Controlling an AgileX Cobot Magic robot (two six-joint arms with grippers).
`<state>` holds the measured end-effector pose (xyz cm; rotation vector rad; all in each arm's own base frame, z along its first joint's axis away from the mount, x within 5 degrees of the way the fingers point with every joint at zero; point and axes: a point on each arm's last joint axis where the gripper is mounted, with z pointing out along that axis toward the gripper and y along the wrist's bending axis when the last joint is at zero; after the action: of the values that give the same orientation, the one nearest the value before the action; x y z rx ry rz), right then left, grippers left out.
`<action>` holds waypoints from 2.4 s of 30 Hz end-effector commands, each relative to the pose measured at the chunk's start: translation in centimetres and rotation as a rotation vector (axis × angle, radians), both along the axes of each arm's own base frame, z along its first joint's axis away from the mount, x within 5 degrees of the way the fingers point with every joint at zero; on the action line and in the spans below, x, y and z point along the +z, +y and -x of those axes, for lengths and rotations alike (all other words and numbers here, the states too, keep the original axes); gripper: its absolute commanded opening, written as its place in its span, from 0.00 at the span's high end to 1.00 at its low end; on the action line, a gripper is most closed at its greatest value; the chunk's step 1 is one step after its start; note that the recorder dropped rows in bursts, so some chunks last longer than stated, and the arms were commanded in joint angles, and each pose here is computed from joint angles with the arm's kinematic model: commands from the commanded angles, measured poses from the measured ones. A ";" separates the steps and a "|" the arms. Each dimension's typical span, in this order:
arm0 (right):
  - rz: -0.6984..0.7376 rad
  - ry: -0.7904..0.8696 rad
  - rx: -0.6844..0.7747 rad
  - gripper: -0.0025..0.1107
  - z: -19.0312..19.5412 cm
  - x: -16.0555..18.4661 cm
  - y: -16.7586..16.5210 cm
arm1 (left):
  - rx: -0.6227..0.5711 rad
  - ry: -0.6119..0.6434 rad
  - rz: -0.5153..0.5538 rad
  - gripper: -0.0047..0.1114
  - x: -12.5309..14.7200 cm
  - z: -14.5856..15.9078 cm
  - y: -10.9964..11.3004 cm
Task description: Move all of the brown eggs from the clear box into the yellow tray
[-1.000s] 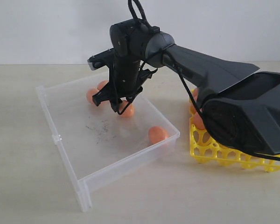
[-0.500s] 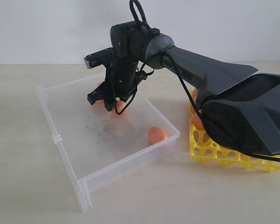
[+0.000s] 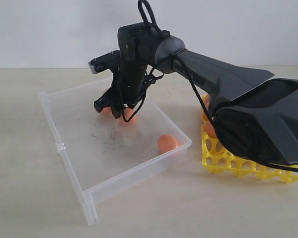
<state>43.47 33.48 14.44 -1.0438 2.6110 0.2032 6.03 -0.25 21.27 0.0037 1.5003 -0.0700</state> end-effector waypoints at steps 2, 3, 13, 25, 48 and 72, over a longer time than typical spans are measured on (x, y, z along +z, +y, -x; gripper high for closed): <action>0.087 0.066 0.046 0.53 0.5 -1.9 -0.6 | 0.002 -0.013 0.001 0.93 0.2 0.0 0.0; 0.087 0.067 0.046 0.42 0.5 -1.9 -0.5 | 0.002 -0.013 0.001 0.93 0.2 0.0 0.0; 0.093 0.031 0.060 0.97 0.4 -0.5 -0.7 | 0.002 -0.013 0.001 0.93 0.2 0.0 0.0; -0.135 -0.274 -0.019 0.98 -1.0 6.9 0.1 | 0.002 -0.013 0.001 0.93 0.2 0.0 0.0; -0.101 -0.273 0.478 0.98 2.1 11.3 0.1 | 0.002 -0.013 0.001 0.93 0.2 0.0 0.0; 0.079 -0.813 -0.004 0.98 4.2 14.9 4.7 | 0.002 -0.013 0.001 0.93 0.2 0.0 0.0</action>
<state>38.65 39.18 27.34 -1.0478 1.9085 -0.3055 6.03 -0.25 21.27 0.0037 1.5003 -0.0700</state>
